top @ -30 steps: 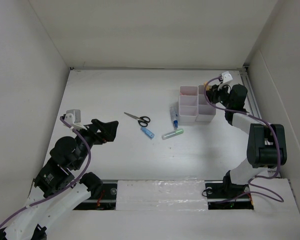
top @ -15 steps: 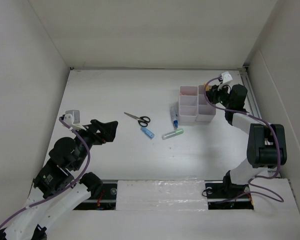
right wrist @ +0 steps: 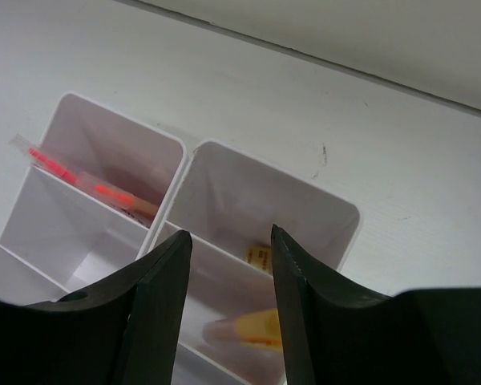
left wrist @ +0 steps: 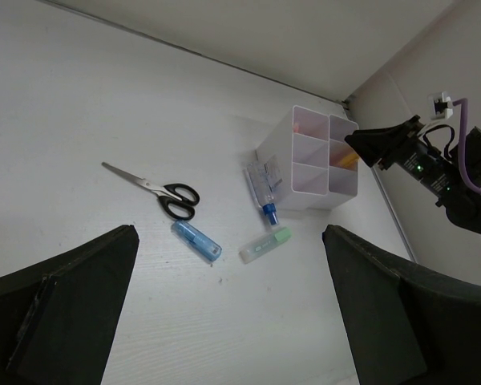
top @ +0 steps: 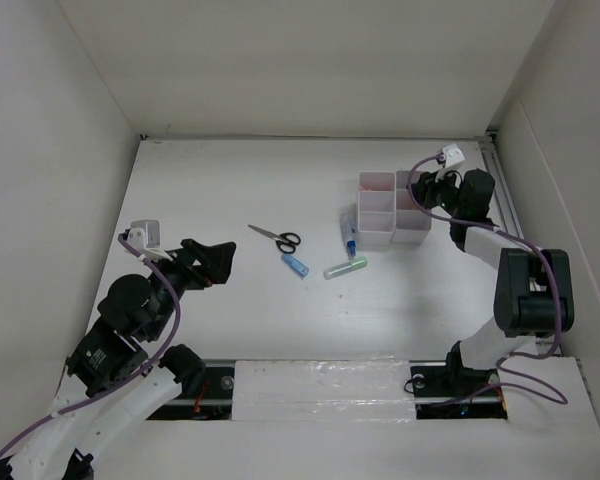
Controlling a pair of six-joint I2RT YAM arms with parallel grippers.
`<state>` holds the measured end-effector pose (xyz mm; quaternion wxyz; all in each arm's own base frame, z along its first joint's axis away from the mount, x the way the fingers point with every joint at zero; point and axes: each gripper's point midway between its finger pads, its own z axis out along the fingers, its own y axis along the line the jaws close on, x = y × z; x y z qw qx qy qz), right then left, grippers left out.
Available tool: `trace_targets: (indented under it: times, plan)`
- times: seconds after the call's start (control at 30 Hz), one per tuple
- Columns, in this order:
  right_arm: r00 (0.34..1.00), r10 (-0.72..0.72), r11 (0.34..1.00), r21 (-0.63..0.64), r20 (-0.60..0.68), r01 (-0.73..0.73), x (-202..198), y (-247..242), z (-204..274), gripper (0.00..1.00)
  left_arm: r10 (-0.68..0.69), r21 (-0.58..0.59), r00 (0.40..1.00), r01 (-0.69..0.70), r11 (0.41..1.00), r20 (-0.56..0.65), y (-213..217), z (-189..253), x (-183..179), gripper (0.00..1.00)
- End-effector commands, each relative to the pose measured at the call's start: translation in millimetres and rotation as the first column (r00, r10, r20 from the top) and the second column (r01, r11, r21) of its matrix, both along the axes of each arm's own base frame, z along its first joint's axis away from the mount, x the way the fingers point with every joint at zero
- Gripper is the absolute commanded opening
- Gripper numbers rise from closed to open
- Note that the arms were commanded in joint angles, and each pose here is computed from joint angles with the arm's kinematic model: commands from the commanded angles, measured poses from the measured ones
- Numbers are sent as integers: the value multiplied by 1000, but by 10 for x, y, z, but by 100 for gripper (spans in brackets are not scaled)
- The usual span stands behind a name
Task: Sort the stationery into containers
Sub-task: Place the stationery in the storage box, then pick up the stationery from the center of the board.
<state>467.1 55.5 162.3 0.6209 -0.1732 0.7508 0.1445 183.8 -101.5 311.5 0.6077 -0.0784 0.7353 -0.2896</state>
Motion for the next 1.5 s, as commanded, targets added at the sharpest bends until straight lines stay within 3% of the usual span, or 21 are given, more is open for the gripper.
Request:
trace_targets:
  times: [0.0,0.2,0.33,0.37,0.47,0.5,0.53,0.57,0.67,0.8,0.9,0.97,1.0,1.07,1.1,1.33,1.47]
  plan:
    - [994,17,1000,-9,107,-16,-42,5,341,51,-5,-10,999,5,1000,36,-15,87,20,100]
    - [982,41,999,11,185,-44,-238,138,691,51,-5,-10,999,5,1000,36,-15,87,20,100]
    - [971,11,1000,2,238,-12,-525,271,1138,56,4,-4,1000,-4,1000,30,-13,70,42,100]
    - [981,-58,998,-3,185,59,-584,332,1066,89,13,-3,999,-13,1000,30,2,70,49,100]
    - [970,-204,978,71,135,196,-832,430,1252,94,36,-6,999,-36,999,21,35,51,61,100]
    - [959,-273,961,67,79,268,-956,503,1156,100,55,-5,998,-55,998,22,67,52,75,100]
    - [945,-323,944,89,44,319,-1053,512,1132,100,66,-25,997,-65,998,25,91,75,64,100]
    - [922,-385,903,194,-29,384,-1187,531,1140,100,75,-17,997,-75,997,18,110,50,65,100]
    - [879,-444,867,167,-173,470,-1543,709,767,100,105,-25,994,-105,994,6,155,29,79,100]
    - [865,-387,860,215,-318,463,-1875,1337,333,100,116,1,993,-116,993,-18,139,-18,129,100]
    - [814,-403,848,164,-419,504,-2040,1666,-10,100,117,16,993,-116,993,-33,112,-59,161,100]
    - [728,-474,815,67,-496,576,-2118,1809,-416,100,117,23,992,-116,993,-39,116,-80,156,100]
    - [707,-483,793,84,-517,603,-2053,1932,-345,100,117,23,992,-116,993,-40,116,-80,156,100]
    - [601,-569,736,-22,-562,676,-2121,1941,-662,94,107,5,994,-107,994,-24,129,-38,116,100]
    - [582,-572,714,-1,-578,700,-2069,2036,-586,92,107,5,994,-107,994,-24,129,-37,116,100]
    - [551,-580,609,130,-600,782,-1970,2115,-573,90,67,-10,998,-67,998,-4,73,22,82,100]
    - [487,-589,527,150,-645,837,-1818,2016,-637,88,48,-2,999,-48,999,-2,31,24,88,100]
